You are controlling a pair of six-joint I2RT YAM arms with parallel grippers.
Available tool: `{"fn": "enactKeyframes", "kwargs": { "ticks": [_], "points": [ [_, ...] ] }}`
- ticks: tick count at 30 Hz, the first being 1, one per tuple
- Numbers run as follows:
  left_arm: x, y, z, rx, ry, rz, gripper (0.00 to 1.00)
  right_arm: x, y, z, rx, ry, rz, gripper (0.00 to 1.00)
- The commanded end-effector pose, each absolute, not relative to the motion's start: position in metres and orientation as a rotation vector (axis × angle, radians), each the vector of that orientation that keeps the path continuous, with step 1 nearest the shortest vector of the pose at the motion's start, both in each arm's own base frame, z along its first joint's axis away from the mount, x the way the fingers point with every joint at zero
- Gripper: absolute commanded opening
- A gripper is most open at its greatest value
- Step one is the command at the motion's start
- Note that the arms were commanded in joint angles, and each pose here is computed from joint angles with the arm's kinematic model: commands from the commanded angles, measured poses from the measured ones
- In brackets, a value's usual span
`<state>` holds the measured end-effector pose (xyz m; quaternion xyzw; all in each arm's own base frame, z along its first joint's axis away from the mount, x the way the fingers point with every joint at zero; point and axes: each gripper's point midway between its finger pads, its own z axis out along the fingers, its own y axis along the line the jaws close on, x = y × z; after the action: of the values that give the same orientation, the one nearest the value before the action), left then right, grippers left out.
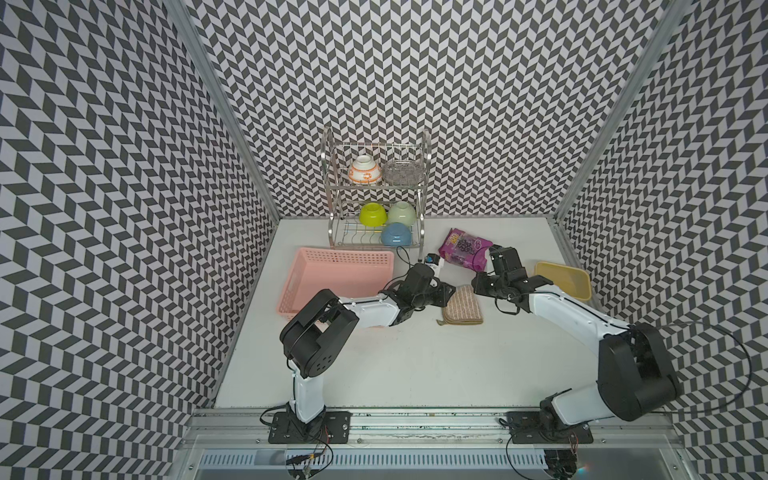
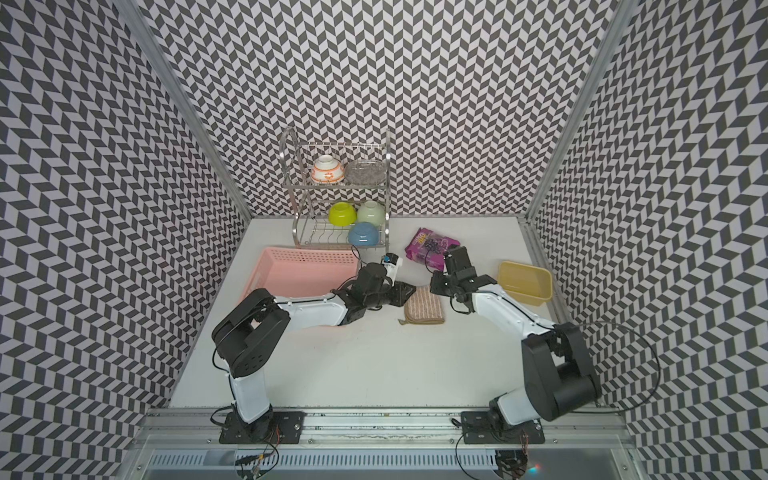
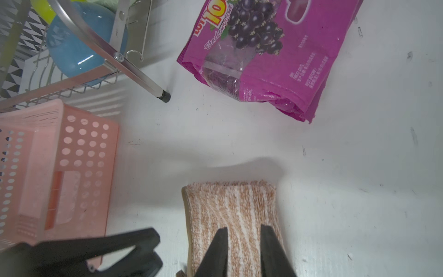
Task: Fold the square dishcloth
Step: Smooth out the cleaning item at the center of the board.
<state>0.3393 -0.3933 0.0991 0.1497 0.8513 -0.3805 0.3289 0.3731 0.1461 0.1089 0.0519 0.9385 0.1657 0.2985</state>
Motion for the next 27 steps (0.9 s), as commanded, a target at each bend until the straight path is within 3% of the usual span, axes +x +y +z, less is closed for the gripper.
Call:
{"fn": "enactKeyframes", "kwargs": {
  "ticks": [1, 17, 27],
  "points": [
    [0.317, -0.405, 0.085, 0.446, 2.261, -1.076, 0.23, 0.387, 0.156, 0.110, 0.107, 2.471, 0.479, 0.25],
    [0.308, -0.393, 0.037, 0.420, 2.368, -1.015, 0.22, 0.398, 0.163, 0.050, 0.126, 2.569, 0.434, 0.23],
    [0.303, -0.382, 0.007, 0.406, 2.442, -0.948, 0.19, 0.409, 0.153, 0.043, 0.145, 2.567, 0.391, 0.23]
  ]
}}
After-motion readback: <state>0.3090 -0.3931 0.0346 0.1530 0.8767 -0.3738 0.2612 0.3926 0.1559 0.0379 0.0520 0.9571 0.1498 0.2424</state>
